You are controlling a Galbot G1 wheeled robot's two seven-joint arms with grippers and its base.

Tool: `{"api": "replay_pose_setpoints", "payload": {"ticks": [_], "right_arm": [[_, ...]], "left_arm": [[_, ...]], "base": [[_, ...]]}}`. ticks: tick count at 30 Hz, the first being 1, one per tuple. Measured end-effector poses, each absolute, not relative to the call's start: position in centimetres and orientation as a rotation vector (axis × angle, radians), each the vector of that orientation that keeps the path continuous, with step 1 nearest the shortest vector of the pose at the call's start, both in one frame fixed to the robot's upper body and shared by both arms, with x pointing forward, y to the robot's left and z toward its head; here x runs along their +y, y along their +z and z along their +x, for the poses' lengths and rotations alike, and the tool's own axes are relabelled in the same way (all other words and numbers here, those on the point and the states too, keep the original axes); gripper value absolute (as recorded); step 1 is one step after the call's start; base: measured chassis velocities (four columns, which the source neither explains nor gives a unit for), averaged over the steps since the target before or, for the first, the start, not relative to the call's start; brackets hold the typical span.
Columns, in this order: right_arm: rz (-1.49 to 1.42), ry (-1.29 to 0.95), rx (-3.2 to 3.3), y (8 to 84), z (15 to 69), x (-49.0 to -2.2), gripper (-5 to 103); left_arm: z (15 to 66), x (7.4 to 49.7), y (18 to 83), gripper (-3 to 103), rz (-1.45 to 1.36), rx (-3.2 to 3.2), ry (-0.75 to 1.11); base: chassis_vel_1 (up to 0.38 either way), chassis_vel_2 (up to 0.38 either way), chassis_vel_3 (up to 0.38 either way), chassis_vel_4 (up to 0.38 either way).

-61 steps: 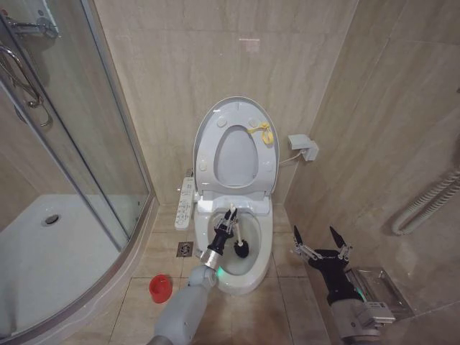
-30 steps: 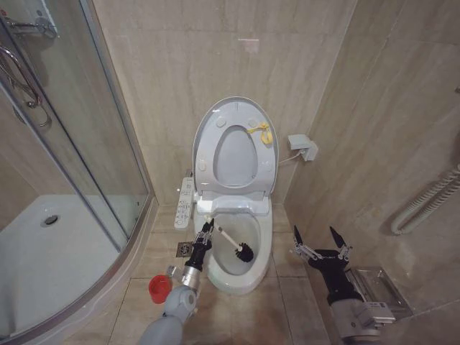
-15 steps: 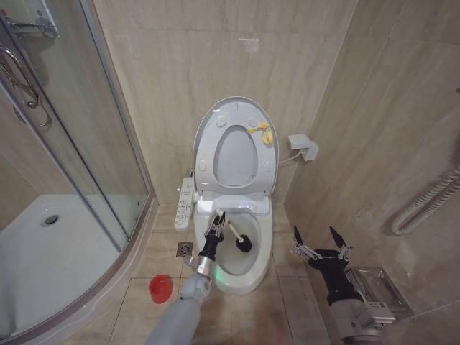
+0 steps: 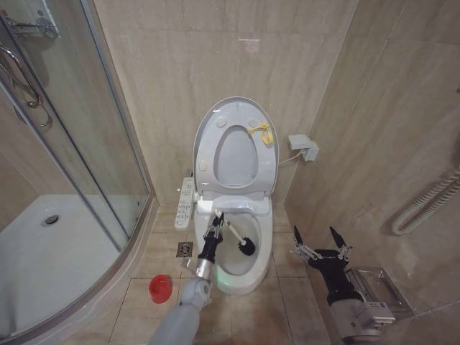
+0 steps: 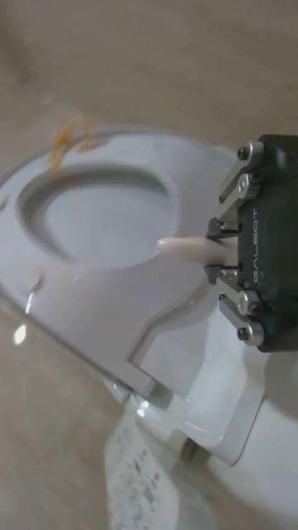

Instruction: Open the toilet lid, clean the toilet bowl with a toilet brush, close the toilet lid, and flush.

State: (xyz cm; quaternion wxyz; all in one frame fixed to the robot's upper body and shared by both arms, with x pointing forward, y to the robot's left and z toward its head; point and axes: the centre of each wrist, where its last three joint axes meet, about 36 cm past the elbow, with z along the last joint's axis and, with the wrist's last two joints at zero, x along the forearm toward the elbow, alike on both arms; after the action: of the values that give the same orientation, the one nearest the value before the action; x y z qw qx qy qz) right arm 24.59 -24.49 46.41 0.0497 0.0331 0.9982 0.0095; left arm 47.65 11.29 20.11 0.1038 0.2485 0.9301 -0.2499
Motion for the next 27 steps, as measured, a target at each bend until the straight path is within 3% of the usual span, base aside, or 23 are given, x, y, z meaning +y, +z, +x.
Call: {"api": "replay_pose_setpoints", "payload": {"ticks": [2, 7, 11, 14, 19, 24, 27], "right_arm": [[0.101, 0.029, 3.040, 46.4, 24.6, -24.5, 100], [0.101, 0.029, 3.040, 46.4, 24.6, -24.5, 100], [0.101, 0.029, 3.040, 46.4, 24.6, -24.5, 100], [0.101, 0.029, 3.040, 46.4, 24.6, -24.5, 100], [0.101, 0.029, 3.040, 46.4, 24.6, -24.5, 100], [0.101, 0.029, 3.040, 46.4, 24.6, -24.5, 100], [0.101, 0.029, 3.040, 46.4, 24.6, -24.5, 100]], "left_arm": [[47.5, 11.7, 19.3, 21, 0.766, 2.755, -0.648], [47.7, 10.6, 20.1, 21, 0.749, 2.737, -0.711], [48.0, 8.0, 23.9, 21, 0.702, 2.651, -0.983], [47.8, 7.6, 25.2, 21, 0.691, 2.620, -1.055], [47.5, 8.3, 24.3, 21, 0.708, 2.640, -1.000], [46.6, 10.4, 20.8, 21, 0.764, 2.714, -0.765], [46.8, 10.2, 21.2, 21, 0.721, 2.712, -0.786]], "base": [[0.000, 0.000, 0.000, 0.000], [0.000, 0.000, 0.000, 0.000], [0.000, 0.000, 0.000, 0.000], [0.000, 0.000, 0.000, 0.000], [0.000, 0.000, 0.000, 0.000], [0.000, 0.000, 0.000, 0.000], [0.000, 0.000, 0.000, 0.000]]}}
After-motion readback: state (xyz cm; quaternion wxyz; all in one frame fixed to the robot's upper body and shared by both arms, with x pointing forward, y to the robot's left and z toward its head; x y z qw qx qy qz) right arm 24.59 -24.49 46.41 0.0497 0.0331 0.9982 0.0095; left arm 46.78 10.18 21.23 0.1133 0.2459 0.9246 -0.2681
